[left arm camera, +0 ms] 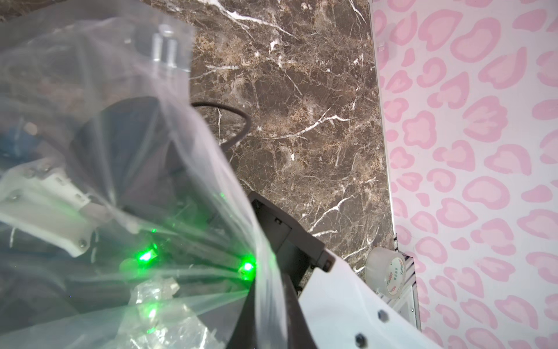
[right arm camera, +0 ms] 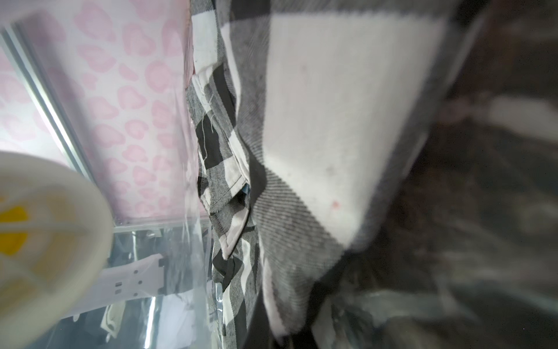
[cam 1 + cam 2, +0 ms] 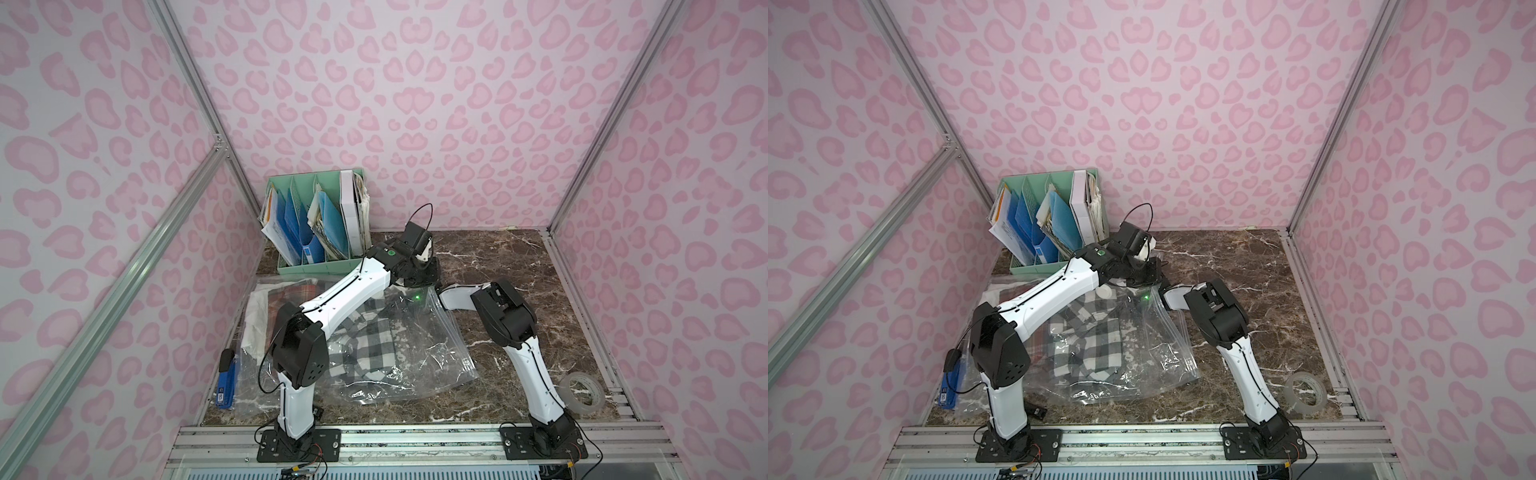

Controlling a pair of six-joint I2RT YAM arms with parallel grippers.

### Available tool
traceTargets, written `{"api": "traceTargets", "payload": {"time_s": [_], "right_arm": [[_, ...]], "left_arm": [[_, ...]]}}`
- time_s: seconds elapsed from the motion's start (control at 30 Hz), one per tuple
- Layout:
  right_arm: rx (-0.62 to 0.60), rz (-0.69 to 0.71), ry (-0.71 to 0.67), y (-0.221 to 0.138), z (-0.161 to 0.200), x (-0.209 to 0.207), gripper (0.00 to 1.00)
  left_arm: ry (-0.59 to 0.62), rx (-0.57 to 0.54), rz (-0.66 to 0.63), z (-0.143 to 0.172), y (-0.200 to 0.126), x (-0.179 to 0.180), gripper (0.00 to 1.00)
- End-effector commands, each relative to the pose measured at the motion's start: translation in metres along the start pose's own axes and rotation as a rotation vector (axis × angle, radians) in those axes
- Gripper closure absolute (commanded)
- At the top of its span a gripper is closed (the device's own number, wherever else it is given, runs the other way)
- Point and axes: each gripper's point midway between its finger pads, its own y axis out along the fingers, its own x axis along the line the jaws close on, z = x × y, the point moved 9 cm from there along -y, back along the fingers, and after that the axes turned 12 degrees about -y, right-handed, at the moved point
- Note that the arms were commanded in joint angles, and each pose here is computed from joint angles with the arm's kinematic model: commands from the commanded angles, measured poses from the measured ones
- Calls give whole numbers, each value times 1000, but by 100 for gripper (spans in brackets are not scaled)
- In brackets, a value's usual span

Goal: Take the shirt out of the vacuum bag
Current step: Pick up the shirt in the vacuum bag.

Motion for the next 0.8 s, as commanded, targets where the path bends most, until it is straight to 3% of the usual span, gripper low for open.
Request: {"api": "traceTargets", "payload": {"time_s": [0.0,0.23,0.33,0.77], "right_arm": [[-33,47,23,-12,2,-2,100],[-6,56,18,-37,14,17,100],[30,80,65,-42,38,14,100],[-95,185,136,-103,70,25,100]], "left_arm": [[-24,-22,29,-6,-3,7,89],[-55,-63,-33,-18,-3,34,88],[-65,-70,-60,-20,-1,45,88],[-89,-61,-129,-21,13,74,89]]}}
